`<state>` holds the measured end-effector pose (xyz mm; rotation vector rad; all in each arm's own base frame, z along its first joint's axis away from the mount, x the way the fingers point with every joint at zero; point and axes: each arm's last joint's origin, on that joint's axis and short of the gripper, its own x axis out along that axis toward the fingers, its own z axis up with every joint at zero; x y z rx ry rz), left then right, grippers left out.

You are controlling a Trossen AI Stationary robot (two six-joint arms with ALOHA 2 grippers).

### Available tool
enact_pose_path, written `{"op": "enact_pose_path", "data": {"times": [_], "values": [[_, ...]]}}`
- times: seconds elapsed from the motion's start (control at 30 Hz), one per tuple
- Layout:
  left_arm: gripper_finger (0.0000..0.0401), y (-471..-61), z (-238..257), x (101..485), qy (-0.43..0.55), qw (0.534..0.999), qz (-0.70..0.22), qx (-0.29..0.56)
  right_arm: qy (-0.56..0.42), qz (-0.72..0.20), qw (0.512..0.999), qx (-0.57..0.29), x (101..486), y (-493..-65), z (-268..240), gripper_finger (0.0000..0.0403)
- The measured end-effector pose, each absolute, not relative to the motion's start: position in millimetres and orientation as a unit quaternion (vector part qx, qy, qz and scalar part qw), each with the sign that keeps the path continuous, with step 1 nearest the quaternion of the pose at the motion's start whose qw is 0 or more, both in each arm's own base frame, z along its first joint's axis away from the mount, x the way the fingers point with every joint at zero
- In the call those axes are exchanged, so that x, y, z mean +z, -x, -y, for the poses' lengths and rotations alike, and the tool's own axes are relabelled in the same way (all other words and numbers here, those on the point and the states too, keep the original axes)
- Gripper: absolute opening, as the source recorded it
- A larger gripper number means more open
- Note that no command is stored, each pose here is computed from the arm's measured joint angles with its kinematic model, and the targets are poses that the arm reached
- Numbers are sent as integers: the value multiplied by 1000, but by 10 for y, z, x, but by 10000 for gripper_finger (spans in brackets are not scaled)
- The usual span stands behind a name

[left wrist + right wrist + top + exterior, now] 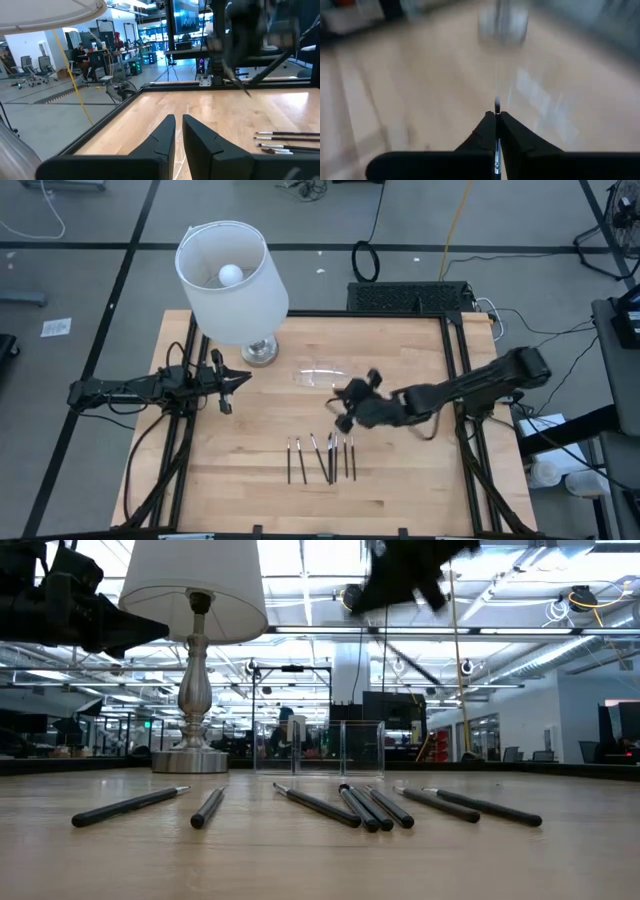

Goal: Put items in baskets/containers
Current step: Put the black eyeshadow brush into the transparent organizer

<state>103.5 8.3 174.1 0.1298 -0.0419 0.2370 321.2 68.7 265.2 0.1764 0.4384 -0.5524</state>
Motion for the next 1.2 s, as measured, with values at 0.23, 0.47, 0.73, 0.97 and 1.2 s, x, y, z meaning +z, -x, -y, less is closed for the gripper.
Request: {"op": "enact_pose_path", "data": {"times": [0.23,0.47,0.73,0.97,1.2], "values": [[44,-1035,-84,1741,-65,991,21,118,88,48,964,-246,3311,-3033,-492,1],[44,-1035,-83,1740,-76,990,19,118,53,124,975,-175,2654,-2865,77,0],[44,-1034,-83,1750,-76,990,25,119,15,136,967,-217,2004,-2847,361,0],[44,-1034,-83,1761,-74,990,30,119,10,89,966,-243,1681,-2988,391,0],[44,-1034,-83,1761,-73,990,31,119,-4,55,962,-267,1556,-3005,407,0]]}}
